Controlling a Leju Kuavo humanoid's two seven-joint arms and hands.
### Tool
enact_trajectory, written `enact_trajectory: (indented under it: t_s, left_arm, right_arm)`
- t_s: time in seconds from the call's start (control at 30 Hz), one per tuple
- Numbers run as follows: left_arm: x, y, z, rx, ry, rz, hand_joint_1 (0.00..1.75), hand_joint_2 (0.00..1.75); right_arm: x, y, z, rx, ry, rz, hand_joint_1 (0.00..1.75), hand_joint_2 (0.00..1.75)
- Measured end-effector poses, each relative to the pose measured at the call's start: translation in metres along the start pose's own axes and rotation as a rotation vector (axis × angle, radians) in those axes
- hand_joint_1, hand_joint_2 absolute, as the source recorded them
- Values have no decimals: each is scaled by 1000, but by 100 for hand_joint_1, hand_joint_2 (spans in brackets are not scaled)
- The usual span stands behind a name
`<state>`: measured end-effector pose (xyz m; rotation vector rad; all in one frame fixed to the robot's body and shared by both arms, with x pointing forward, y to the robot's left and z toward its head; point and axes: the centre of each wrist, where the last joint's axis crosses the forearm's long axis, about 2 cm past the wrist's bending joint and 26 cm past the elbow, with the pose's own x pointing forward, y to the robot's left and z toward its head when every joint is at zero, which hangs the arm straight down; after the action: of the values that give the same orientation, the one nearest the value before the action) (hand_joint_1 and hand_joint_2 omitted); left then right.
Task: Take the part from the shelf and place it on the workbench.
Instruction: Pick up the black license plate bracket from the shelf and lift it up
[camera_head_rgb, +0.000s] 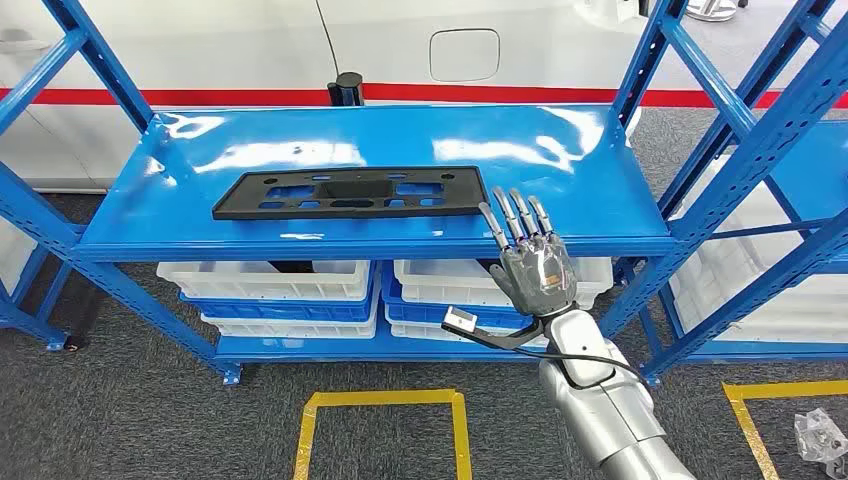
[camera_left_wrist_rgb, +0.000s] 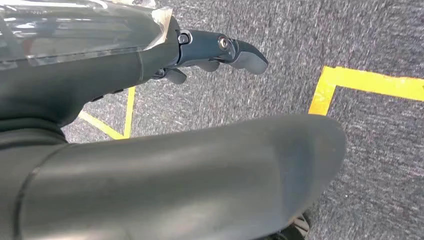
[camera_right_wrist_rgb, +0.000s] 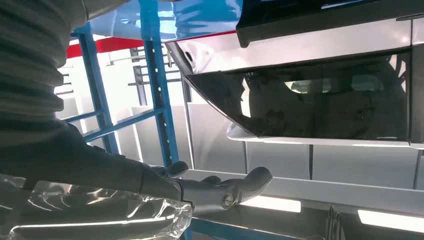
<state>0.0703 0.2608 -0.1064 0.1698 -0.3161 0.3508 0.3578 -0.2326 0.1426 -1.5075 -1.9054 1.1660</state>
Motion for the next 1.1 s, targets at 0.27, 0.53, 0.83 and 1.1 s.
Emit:
enact_trajectory:
  t_s: [0.27,0.53,0.83,1.1]
  left_arm:
    - [0,0,0,-1,0,-1,0,0]
    - [0,0,0,-1,-1,-3,0,0]
    - [0,-1,0,-2,-1,-4,0,0]
    - [0,-1,0,3,-1,-11,0,0]
  right_arm:
    - [0,2,0,10,0,-1,0,175]
    - [1,5,-1,21,0,-2,0,175]
    - [-1,5,-2,23,11,0,0,175]
    - [0,8,2,37,11,-2,0,175]
